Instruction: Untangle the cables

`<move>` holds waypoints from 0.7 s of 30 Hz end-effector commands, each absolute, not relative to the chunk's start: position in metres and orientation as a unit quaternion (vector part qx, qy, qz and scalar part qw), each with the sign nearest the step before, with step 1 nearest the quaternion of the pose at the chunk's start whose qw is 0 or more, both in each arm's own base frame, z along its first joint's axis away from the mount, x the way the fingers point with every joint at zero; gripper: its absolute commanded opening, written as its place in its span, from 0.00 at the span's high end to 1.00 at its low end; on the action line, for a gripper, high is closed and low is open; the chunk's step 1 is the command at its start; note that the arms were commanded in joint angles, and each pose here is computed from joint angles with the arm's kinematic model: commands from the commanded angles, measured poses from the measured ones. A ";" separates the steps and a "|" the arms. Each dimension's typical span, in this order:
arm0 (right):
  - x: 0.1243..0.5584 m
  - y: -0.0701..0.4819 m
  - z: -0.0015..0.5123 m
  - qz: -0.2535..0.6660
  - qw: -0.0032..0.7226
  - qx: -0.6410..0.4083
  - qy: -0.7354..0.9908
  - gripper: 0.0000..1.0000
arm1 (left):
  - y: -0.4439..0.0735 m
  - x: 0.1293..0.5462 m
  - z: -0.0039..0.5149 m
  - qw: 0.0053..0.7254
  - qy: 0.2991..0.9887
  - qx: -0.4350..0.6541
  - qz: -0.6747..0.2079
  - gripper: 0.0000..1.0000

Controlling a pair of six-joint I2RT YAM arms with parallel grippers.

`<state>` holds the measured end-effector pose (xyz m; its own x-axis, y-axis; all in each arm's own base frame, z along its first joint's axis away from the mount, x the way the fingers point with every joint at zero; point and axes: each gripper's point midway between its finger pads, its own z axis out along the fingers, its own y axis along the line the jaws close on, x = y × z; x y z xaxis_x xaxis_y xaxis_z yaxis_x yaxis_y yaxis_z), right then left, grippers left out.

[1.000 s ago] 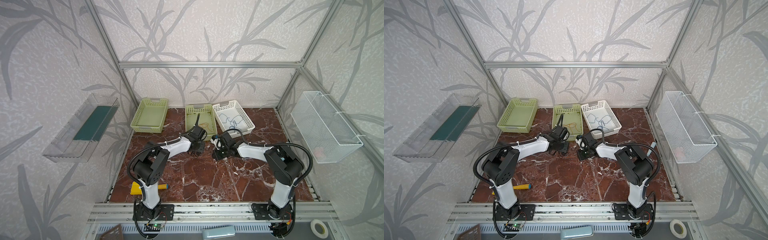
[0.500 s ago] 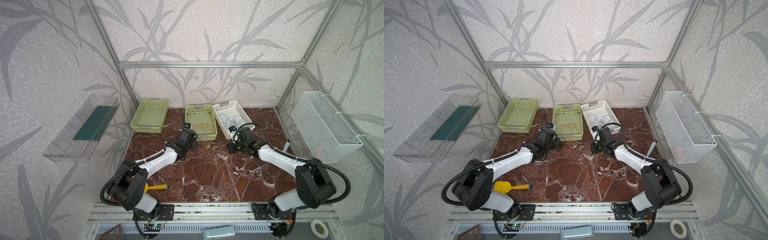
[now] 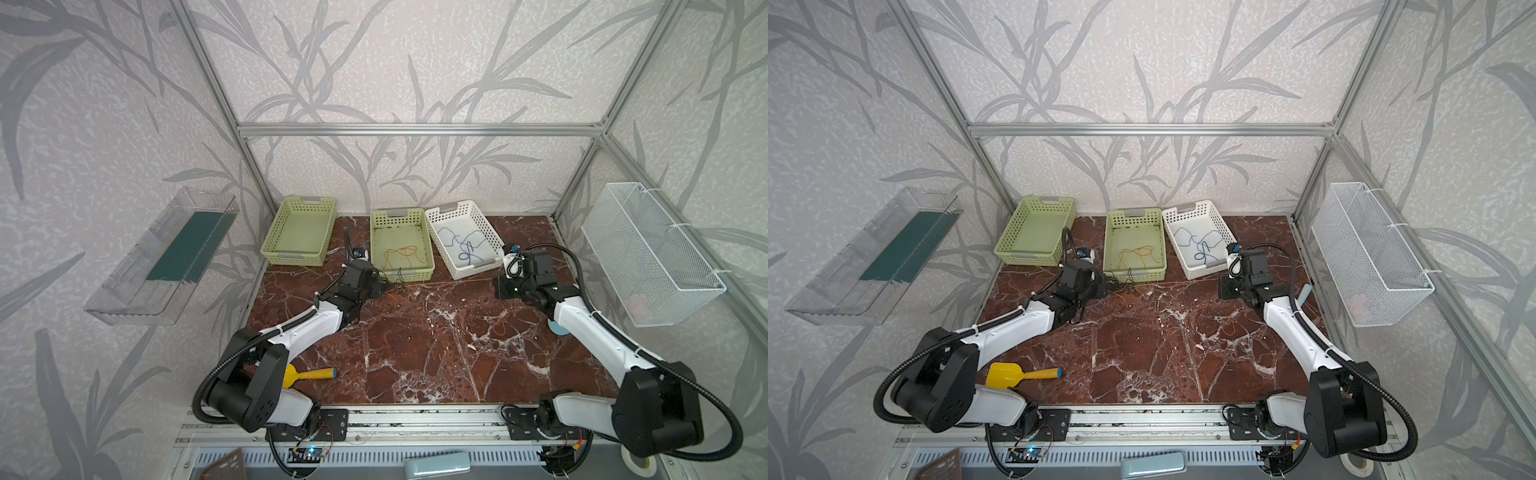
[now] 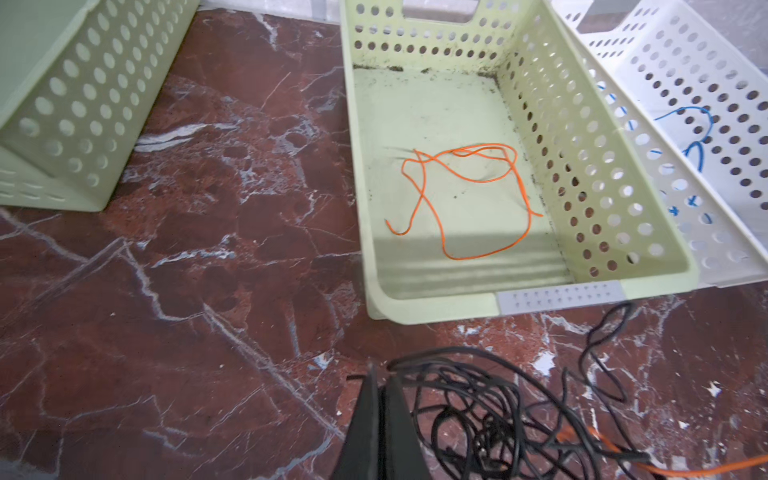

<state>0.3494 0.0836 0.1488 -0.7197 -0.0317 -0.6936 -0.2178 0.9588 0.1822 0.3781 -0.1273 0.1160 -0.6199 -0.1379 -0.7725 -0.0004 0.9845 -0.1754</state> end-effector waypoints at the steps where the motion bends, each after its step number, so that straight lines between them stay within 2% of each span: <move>1: 0.346 0.061 0.155 0.099 0.374 -0.054 0.921 1.00 | -0.105 0.377 0.119 0.442 0.892 -0.074 -0.060 1.00; 7: 0.346 0.037 0.164 0.096 0.386 -0.022 0.917 1.00 | -0.089 0.371 0.111 0.433 0.896 -0.089 -0.048 1.00; 13: 0.345 0.046 0.179 0.120 0.408 -0.039 0.904 1.00 | -0.088 0.370 0.101 0.420 0.902 -0.083 -0.044 1.00; 21: 0.341 0.024 0.217 0.066 0.463 -0.016 0.884 1.00 | -0.071 0.365 0.084 0.404 0.909 -0.102 -0.029 1.00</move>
